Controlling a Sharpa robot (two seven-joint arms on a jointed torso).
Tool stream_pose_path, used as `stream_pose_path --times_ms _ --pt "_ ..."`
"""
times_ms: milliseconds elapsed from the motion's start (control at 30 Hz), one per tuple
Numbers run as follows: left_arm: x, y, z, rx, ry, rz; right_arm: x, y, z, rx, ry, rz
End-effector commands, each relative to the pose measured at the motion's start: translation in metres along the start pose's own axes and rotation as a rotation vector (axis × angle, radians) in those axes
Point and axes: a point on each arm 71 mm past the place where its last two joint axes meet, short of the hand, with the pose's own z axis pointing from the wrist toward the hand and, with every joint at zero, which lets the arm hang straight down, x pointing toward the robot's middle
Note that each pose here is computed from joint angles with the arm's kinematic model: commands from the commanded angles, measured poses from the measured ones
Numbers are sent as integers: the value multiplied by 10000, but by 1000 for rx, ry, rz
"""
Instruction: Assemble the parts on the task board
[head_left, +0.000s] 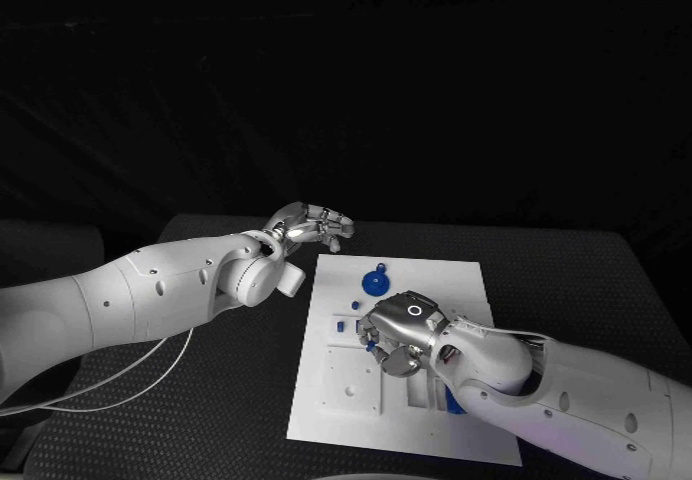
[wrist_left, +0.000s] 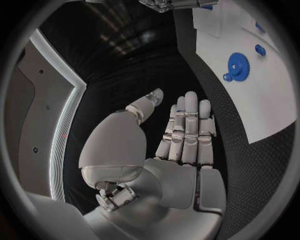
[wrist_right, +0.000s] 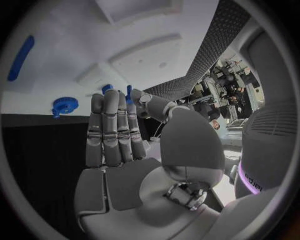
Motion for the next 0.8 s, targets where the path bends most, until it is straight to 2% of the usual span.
stream_pose_path --times_ms 33,800 --pt "22 -31 13 16 1 -10 66 37 4 -21 28 -33" --pt "30 -31 21 15 8 -11 277 122 -22 -41 95 -28"
